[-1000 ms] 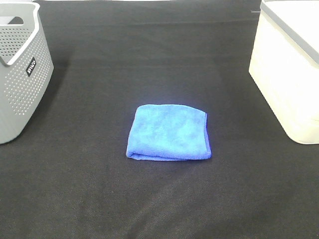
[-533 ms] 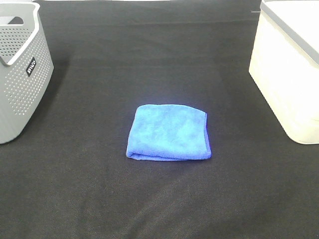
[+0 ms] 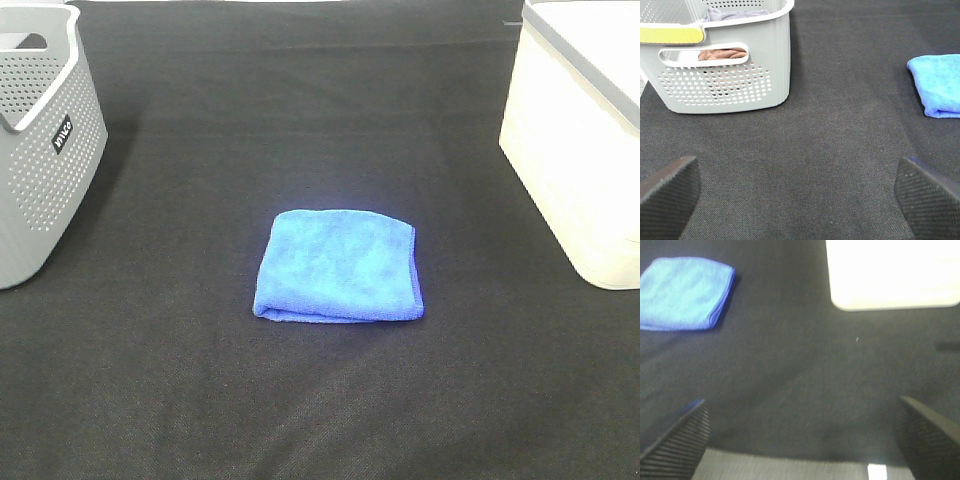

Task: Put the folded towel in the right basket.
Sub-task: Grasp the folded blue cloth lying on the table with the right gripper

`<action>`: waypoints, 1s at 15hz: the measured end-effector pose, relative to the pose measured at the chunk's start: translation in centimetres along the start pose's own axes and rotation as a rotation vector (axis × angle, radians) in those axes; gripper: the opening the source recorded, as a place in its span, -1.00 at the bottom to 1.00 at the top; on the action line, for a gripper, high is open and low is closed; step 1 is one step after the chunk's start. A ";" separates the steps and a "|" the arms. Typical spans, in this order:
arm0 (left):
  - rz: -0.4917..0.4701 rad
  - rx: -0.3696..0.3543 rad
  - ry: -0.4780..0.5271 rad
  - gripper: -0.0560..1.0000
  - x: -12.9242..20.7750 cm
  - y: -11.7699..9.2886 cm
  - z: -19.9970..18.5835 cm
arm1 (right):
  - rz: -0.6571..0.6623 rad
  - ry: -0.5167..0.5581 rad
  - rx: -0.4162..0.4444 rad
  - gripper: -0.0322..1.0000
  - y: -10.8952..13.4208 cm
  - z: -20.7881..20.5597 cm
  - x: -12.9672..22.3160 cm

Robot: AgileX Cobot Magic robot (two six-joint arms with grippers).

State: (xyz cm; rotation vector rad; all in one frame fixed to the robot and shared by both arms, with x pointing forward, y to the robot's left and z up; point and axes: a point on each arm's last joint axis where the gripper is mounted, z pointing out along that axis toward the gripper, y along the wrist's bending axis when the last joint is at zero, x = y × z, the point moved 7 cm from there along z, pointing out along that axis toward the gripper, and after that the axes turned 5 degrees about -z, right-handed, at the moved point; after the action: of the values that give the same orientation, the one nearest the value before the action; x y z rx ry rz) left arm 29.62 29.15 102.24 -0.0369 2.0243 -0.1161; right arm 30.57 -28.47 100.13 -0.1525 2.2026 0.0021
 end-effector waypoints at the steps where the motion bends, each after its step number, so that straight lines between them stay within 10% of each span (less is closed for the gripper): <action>1: 0.000 0.000 0.000 0.96 0.0 0.0 0.0 | 0.014 0.054 -0.022 0.94 0.0 0.3 -1.0; 9: 0.000 0.000 0.000 0.96 0.0 0.0 0.0 | 0.128 0.249 -0.267 0.94 1.6 2.2 -12.1; 15: 0.000 0.000 0.000 0.96 0.0 0.0 0.0 | 0.223 0.485 -0.357 0.93 1.7 11.9 -15.3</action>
State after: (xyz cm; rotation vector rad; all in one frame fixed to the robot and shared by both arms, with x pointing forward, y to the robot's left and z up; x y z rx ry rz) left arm 29.62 29.15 102.24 -0.0369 2.0243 -0.1161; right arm 48.93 -24.43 105.27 -0.1112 2.6754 0.5351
